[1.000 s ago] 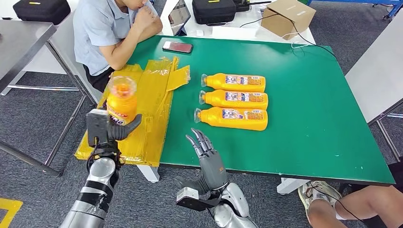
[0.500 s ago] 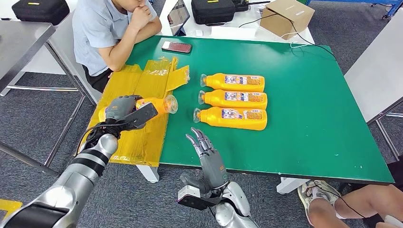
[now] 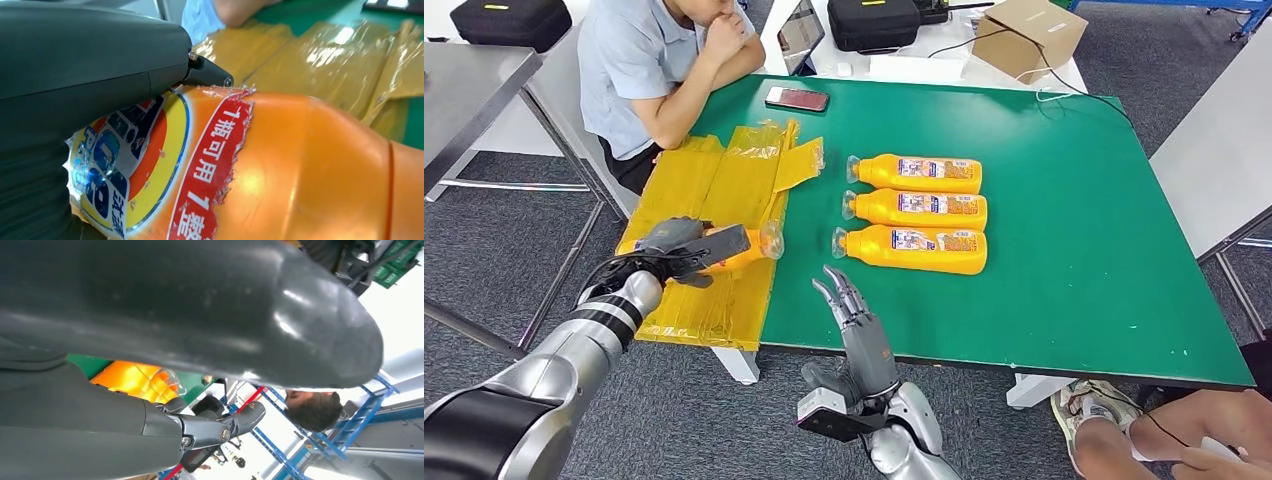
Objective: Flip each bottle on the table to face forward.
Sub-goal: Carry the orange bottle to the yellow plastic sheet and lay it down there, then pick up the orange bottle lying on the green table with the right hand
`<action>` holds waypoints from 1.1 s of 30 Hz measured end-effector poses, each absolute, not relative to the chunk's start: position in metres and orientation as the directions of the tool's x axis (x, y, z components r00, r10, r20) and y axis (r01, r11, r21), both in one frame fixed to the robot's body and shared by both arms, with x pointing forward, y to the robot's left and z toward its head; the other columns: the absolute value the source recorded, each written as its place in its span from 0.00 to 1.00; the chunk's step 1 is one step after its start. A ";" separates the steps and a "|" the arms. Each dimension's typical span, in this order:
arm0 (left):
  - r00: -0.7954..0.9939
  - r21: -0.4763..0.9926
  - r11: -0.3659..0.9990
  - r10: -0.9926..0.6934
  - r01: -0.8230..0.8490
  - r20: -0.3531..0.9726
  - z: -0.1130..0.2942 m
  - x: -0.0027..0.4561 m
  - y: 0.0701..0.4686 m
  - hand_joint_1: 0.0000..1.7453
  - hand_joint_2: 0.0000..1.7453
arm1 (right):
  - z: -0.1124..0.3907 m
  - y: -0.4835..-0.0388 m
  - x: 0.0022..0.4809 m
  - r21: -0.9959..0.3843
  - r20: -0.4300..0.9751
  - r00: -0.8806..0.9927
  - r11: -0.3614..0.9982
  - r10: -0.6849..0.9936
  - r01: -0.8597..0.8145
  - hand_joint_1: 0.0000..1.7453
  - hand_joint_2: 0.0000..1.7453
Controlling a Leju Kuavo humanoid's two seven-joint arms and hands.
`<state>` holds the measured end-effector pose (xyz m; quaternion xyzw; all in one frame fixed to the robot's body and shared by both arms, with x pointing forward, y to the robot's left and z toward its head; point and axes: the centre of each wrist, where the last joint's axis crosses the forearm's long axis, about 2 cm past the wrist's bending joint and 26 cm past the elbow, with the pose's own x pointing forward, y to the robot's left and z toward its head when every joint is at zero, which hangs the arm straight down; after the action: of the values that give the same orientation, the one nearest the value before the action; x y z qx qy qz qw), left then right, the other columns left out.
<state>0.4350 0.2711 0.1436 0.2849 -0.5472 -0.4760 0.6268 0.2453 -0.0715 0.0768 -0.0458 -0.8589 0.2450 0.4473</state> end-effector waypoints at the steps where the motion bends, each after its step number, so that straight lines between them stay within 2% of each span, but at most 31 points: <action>1: -0.044 0.876 0.383 -0.910 0.292 0.413 0.142 0.434 0.272 0.71 1.00 | 0.077 -0.071 0.246 -0.457 0.748 -0.595 0.878 0.293 -0.142 0.00 0.00; 4: -0.020 0.875 0.374 -0.917 0.309 0.399 0.136 0.432 0.274 0.61 1.00 | 0.076 -0.069 0.247 -0.447 0.754 -0.593 0.882 0.283 -0.147 0.00 0.00; 5: -0.013 0.875 0.369 -0.920 0.313 0.392 0.134 0.431 0.274 0.50 1.00 | 0.076 -0.069 0.247 -0.446 0.756 -0.591 0.883 0.282 -0.149 0.00 0.00; 8: 0.002 0.876 0.356 -0.927 0.324 0.376 0.132 0.430 0.274 0.06 1.00 | 0.074 -0.069 0.248 -0.445 0.760 -0.586 0.883 0.281 -0.153 0.00 0.00; 9: 0.006 0.874 0.355 -0.927 0.331 0.374 0.131 0.430 0.274 0.01 1.00 | 0.074 -0.069 0.248 -0.444 0.761 -0.585 0.883 0.281 -0.154 0.00 0.00; 14: 0.017 0.838 0.386 -0.911 0.386 0.412 0.124 0.426 0.271 0.00 1.00 | 0.072 -0.070 0.249 -0.444 0.760 -0.584 0.884 0.285 -0.145 0.00 0.00; 22: 0.037 0.756 0.526 -0.829 0.390 0.558 0.121 0.424 0.270 0.00 1.00 | 0.071 -0.071 0.250 -0.443 0.761 -0.580 0.886 0.291 -0.136 0.00 0.00; 28: -0.025 0.539 0.771 -0.565 0.341 0.824 0.119 0.419 0.253 0.00 1.00 | 0.070 -0.070 0.252 -0.442 0.759 -0.584 0.887 0.288 -0.136 0.00 0.00; 33: -0.129 0.356 0.893 -0.332 0.277 0.934 0.126 0.414 0.232 0.00 1.00 | 0.069 -0.070 0.251 -0.445 0.760 -0.580 0.886 0.293 -0.135 0.00 0.00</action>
<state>0.4136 0.2315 0.1260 0.0193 -0.7149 -0.2308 0.6597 0.2514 -0.0701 0.0690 -0.0463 -0.8573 0.2347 0.4558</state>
